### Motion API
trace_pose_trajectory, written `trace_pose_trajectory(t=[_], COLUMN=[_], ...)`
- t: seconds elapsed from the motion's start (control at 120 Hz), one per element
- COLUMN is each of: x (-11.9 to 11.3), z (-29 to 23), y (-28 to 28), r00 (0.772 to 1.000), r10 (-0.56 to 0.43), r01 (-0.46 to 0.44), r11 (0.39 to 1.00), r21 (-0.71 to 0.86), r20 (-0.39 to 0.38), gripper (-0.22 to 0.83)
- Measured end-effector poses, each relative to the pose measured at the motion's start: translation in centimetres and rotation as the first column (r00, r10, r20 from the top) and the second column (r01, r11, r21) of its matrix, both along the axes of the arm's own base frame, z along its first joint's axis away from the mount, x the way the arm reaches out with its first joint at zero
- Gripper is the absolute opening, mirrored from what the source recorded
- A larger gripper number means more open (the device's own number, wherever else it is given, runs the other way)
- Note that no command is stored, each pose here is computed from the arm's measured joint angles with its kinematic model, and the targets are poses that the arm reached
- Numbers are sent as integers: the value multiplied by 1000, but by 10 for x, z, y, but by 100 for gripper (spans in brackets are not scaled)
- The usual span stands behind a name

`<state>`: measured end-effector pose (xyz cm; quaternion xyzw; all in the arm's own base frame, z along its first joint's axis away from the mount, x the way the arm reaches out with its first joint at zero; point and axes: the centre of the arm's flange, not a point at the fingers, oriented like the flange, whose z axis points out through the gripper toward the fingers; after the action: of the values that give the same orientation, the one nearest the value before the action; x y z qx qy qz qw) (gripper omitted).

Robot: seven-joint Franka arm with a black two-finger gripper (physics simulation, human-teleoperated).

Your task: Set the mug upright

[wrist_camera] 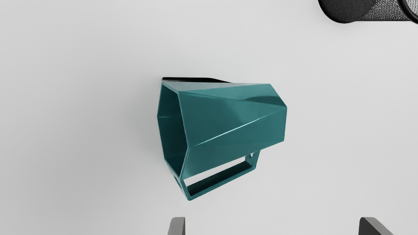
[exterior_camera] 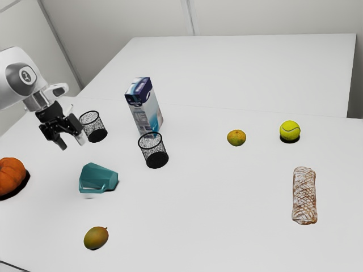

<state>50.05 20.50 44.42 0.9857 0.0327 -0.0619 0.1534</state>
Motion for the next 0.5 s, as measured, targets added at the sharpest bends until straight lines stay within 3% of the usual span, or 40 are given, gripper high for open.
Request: trace_pose_trajectory(t=[0.5], x=[-2], z=[-67], y=[21], r00=[997], r10=[11], r01=[-1], r11=[992], r21=[-128], r20=[75], gripper=[58])
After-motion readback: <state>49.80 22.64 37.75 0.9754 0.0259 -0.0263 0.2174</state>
